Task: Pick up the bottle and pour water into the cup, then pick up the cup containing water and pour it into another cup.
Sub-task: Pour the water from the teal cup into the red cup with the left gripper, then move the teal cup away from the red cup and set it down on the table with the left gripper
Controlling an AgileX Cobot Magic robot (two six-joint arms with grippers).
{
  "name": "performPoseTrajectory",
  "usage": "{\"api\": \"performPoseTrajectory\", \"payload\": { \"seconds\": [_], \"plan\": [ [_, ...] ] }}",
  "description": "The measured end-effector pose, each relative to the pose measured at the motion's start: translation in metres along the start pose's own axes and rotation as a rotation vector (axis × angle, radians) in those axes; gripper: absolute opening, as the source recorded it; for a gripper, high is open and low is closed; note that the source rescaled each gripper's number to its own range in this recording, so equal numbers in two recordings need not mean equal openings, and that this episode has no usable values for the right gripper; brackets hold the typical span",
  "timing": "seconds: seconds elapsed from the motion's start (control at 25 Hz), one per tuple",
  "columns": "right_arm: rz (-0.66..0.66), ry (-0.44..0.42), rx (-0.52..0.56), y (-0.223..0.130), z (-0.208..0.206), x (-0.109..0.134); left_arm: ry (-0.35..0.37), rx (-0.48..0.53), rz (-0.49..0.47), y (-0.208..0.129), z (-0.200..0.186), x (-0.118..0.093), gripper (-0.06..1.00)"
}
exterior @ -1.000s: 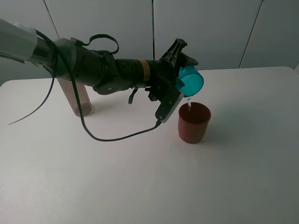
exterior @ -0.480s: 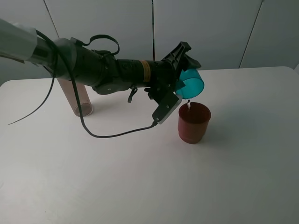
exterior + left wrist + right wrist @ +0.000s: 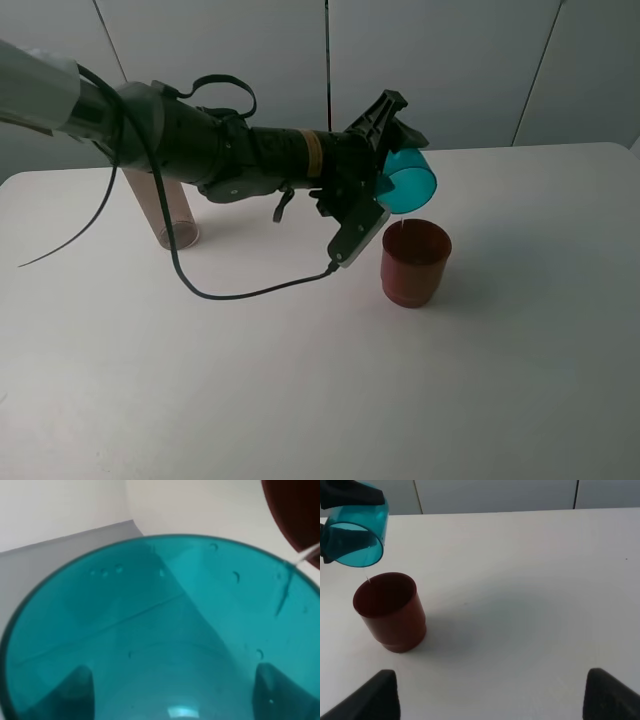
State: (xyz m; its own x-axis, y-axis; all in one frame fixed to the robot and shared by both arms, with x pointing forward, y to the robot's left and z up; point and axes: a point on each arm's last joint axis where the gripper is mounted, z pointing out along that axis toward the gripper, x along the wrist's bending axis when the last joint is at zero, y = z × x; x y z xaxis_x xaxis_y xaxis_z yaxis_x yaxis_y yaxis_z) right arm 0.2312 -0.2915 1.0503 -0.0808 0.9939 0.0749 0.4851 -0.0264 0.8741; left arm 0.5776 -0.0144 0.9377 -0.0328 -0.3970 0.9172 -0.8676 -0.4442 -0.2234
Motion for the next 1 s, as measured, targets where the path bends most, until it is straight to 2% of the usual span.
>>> {"api": "performPoseTrajectory", "payload": {
  "seconds": [0.12,0.2,0.4,0.52,0.68,0.88,1.0],
  "plan": [
    [0.000,0.000,0.000,0.000,0.000,0.000,0.000,-0.004,-0.045,0.001,0.000,0.000,0.24],
    [0.000,0.000,0.000,0.000,0.000,0.000,0.001,-0.004,-0.126,0.003,0.001,0.001,0.24],
    [-0.007,0.000,0.000,0.000,0.000,0.000,0.028,0.053,-0.587,-0.002,0.001,0.002,0.24],
    [-0.007,0.000,0.000,0.000,0.000,0.000,0.051,0.096,-0.832,-0.006,0.001,0.002,0.24],
    [-0.007,0.000,0.000,0.000,0.000,0.000,0.110,0.149,-1.178,-0.017,-0.002,0.000,0.24],
    [-0.007,0.000,0.000,0.000,0.000,0.000,0.203,0.209,-1.569,-0.050,-0.013,-0.011,0.24],
    [-0.007,0.000,0.000,0.000,0.000,0.000,0.262,0.240,-1.728,-0.072,-0.023,-0.020,0.24]
  ]
}}
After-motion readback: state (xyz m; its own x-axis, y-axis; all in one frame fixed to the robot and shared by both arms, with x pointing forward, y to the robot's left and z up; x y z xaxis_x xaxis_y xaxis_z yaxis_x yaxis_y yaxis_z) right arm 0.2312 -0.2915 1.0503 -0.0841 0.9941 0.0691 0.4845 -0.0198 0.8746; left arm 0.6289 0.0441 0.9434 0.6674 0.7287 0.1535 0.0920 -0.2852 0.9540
